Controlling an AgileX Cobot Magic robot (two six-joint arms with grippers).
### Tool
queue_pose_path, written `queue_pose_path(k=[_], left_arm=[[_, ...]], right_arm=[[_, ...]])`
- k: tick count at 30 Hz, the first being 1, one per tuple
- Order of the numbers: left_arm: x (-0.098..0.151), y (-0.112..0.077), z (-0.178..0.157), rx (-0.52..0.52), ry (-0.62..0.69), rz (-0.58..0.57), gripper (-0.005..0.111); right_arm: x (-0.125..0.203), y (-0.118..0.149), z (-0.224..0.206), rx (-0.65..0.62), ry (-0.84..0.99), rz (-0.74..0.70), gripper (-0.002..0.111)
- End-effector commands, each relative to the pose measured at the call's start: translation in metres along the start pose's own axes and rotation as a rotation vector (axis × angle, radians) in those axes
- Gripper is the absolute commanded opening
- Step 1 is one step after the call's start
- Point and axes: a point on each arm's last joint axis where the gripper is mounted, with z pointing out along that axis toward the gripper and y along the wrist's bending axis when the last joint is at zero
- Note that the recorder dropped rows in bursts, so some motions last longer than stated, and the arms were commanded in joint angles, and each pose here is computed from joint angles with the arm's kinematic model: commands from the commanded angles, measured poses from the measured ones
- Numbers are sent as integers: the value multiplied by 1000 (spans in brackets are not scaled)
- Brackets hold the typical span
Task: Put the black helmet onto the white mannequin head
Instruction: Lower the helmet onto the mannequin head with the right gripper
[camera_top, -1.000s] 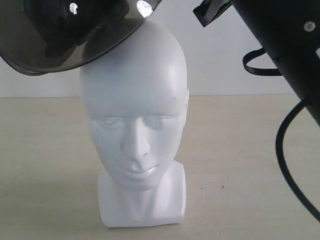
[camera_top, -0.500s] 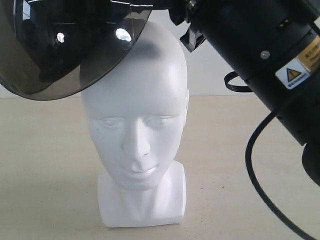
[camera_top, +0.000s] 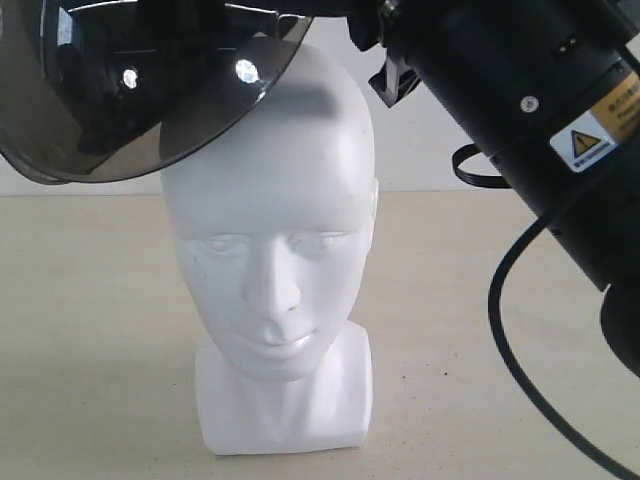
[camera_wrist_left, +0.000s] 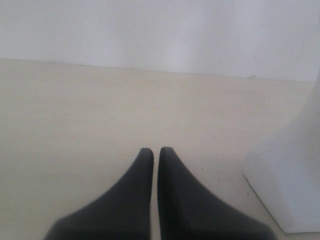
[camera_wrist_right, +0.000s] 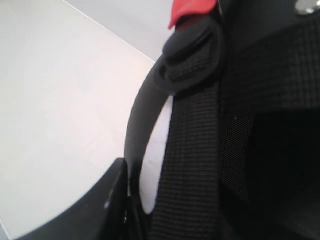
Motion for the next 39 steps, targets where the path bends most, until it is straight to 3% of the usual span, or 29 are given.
queue_pose_path(k=[1,17,39], left_arm=[[1,0,0,-1,-3,-8,4],[1,0,0,-1,-3,-8,4],[1,0,0,-1,-3,-8,4]], right_arm=[[-7,-4,-2,49,-54,-65,0],[-10,-17,-19,141,-104,-65,0],[-15,-13,-62,238,-144,-129,0]])
